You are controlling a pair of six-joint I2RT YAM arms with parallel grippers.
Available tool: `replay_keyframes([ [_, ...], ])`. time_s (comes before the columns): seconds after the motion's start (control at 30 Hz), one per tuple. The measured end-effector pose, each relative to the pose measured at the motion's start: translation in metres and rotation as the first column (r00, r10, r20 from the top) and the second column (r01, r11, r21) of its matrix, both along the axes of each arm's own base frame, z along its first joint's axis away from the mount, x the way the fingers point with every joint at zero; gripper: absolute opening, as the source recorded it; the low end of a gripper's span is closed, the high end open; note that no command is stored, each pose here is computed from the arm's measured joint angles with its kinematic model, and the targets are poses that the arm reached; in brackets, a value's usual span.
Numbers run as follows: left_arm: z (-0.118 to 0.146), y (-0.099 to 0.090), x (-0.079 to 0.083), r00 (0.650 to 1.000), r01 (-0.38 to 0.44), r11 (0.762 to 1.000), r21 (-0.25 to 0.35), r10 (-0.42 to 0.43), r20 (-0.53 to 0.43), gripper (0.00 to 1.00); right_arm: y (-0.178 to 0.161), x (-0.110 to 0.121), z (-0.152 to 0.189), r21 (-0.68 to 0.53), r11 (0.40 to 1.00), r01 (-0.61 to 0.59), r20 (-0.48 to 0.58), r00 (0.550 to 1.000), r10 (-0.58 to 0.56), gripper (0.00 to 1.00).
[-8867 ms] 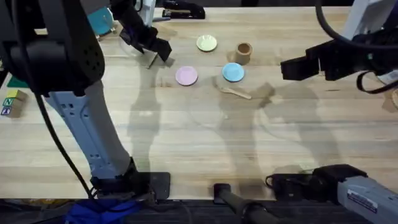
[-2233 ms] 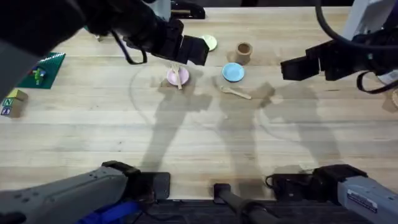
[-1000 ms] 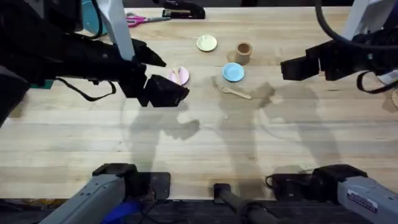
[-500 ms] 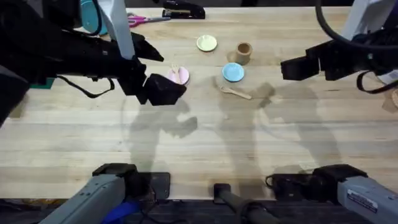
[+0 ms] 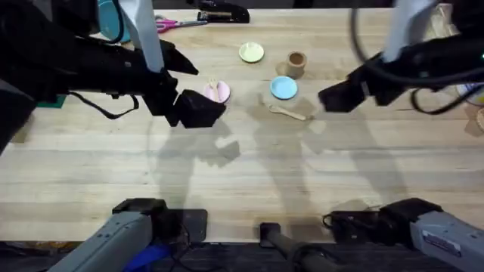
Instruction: Pick up a utensil and set it on the pink plate, then put the other utensil in the container.
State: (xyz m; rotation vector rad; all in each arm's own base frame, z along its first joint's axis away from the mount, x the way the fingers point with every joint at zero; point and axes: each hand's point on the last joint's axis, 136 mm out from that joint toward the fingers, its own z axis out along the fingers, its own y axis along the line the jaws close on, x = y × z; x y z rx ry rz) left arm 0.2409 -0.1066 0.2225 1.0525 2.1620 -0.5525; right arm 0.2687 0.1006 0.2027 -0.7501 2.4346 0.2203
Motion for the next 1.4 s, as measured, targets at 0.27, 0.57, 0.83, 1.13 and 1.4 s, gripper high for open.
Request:
replay_keyframes([
  [0.27, 0.0, 0.0, 0.0, 1.0, 0.0, 1.0, 0.0, 0.0, 0.0, 0.995, 0.039, -0.004, -0.045, -0.106, 0.98, -0.17, -0.181, 0.972, 0.15, 0.998],
  [0.57, 0.0, 0.0, 0.0, 1.0, 0.0, 1.0, 0.0, 0.0, 0.0, 0.995, 0.062, 0.018, -0.091, -0.167, 0.953, -0.253, -0.346, 0.92, 0.183, 0.996],
  [0.83, 0.0, 0.0, 0.0, 1.0, 0.0, 1.0, 0.0, 0.0, 0.0, 0.995, 0.07, 0.021, -0.132, -0.208, 0.917, -0.342, -0.438, 0.87, 0.225, 0.996],
  [1.13, 0.0, 0.0, 0.0, 1.0, 0.0, 1.0, 0.0, 0.0, 0.0, 0.996, 0.074, 0.036, -0.141, -0.234, 0.894, -0.381, -0.392, 0.879, 0.272, 0.996],
  [1.4, 0.0, 0.0, 0.0, 1.0, 0.0, 1.0, 0.0, 0.0, 0.0, 0.995, 0.077, 0.037, -0.156, -0.226, 0.884, -0.409, -0.422, 0.859, 0.29, 0.996],
])
